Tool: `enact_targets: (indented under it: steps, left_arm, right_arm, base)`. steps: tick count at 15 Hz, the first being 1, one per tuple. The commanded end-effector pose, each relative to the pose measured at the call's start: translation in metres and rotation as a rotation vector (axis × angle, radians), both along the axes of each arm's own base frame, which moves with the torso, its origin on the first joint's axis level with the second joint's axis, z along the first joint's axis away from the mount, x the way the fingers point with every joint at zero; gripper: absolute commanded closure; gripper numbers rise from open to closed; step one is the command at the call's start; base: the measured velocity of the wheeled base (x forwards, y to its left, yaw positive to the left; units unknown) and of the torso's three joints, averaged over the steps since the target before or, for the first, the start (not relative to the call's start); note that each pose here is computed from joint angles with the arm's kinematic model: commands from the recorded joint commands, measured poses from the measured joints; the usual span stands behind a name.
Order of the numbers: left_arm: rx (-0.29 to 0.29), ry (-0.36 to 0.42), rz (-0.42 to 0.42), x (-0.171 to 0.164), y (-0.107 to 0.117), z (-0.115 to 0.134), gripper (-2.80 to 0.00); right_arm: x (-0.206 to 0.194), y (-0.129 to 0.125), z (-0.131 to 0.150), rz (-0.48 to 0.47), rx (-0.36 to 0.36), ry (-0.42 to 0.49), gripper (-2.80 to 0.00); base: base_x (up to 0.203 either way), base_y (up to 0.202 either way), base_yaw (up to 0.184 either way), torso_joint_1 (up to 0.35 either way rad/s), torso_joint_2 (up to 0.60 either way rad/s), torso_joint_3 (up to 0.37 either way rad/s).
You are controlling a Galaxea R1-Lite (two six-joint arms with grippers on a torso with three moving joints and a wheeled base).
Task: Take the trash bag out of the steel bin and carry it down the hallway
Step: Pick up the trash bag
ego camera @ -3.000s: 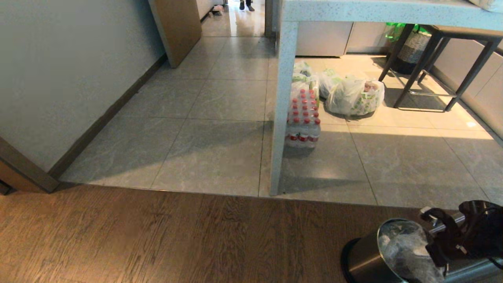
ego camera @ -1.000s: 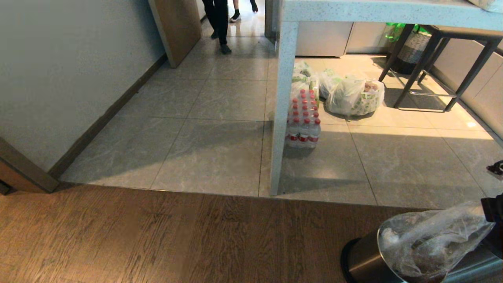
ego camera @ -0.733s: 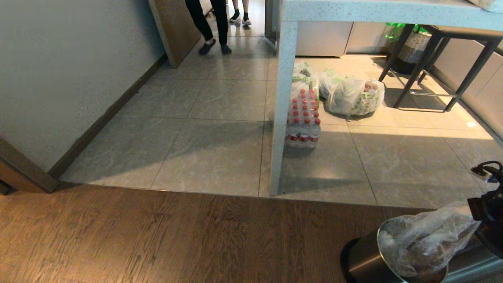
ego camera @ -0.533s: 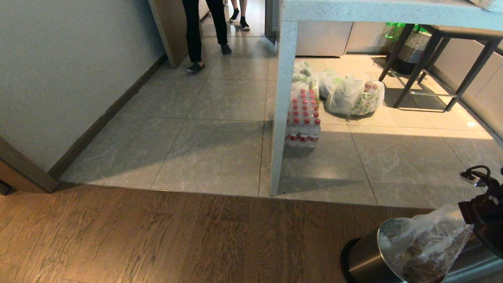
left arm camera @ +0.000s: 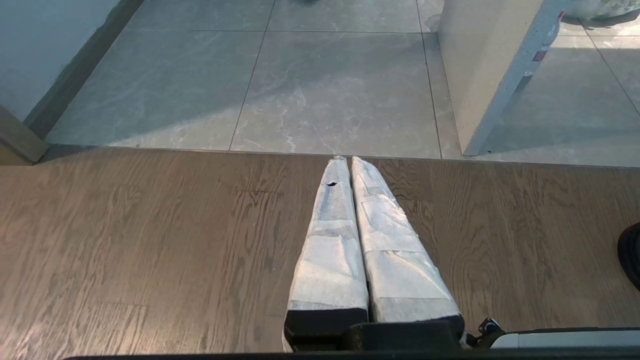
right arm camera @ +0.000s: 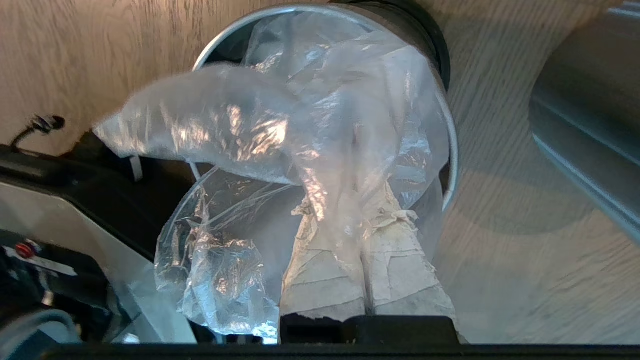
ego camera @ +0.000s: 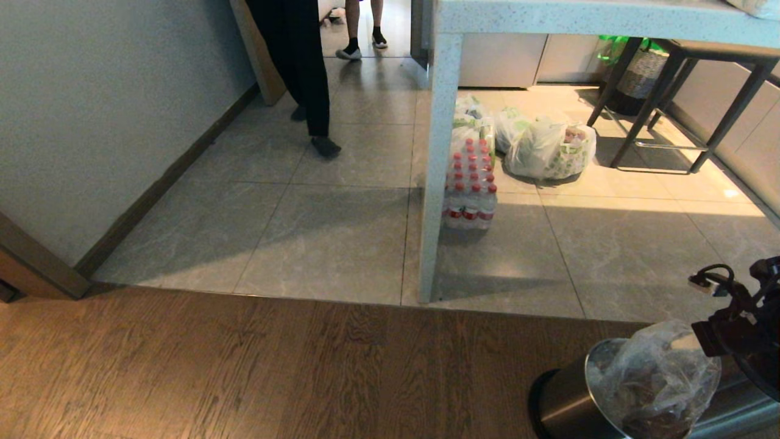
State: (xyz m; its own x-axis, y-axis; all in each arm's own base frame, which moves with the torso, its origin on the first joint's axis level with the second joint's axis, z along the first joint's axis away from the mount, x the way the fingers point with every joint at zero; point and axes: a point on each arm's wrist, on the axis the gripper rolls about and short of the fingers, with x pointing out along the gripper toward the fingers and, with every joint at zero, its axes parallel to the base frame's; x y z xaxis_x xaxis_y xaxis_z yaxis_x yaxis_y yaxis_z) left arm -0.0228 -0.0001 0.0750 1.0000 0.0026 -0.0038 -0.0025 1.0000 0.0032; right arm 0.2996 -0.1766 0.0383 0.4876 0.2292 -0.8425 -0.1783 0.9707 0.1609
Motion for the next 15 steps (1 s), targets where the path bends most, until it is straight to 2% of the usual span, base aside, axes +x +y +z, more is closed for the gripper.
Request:
enact_targets:
  steps: [1,6,7,15]
  left_arm:
    - [0.000,0.002,0.001,0.000,0.000,0.000,0.00]
    - [0.000,0.002,0.001,0.000,0.000,0.000,0.00]
    - [0.000,0.002,0.001,0.000,0.000,0.000,0.00]
    - [0.000,0.002,0.001,0.000,0.000,0.000,0.00]
  right_arm:
    - [0.003,0.007,-0.003,0.043,-0.028,0.009,0.00]
    - [0.000,0.014,-0.013,0.095,-0.034,0.044,0.00]
    - [0.001,0.015,-0.014,0.100,-0.035,0.042,-2.80]
    - [-0.005,0.024,-0.015,0.121,-0.026,0.057,-2.80]
  base:
    - [0.000,0.000,0.000,0.000,0.00,0.000]
    - [0.000,0.000,0.000,0.000,0.00,0.000]
    - [0.000,0.000,0.000,0.000,0.00,0.000]
    - [0.000,0.000,0.000,0.000,0.00,0.000]
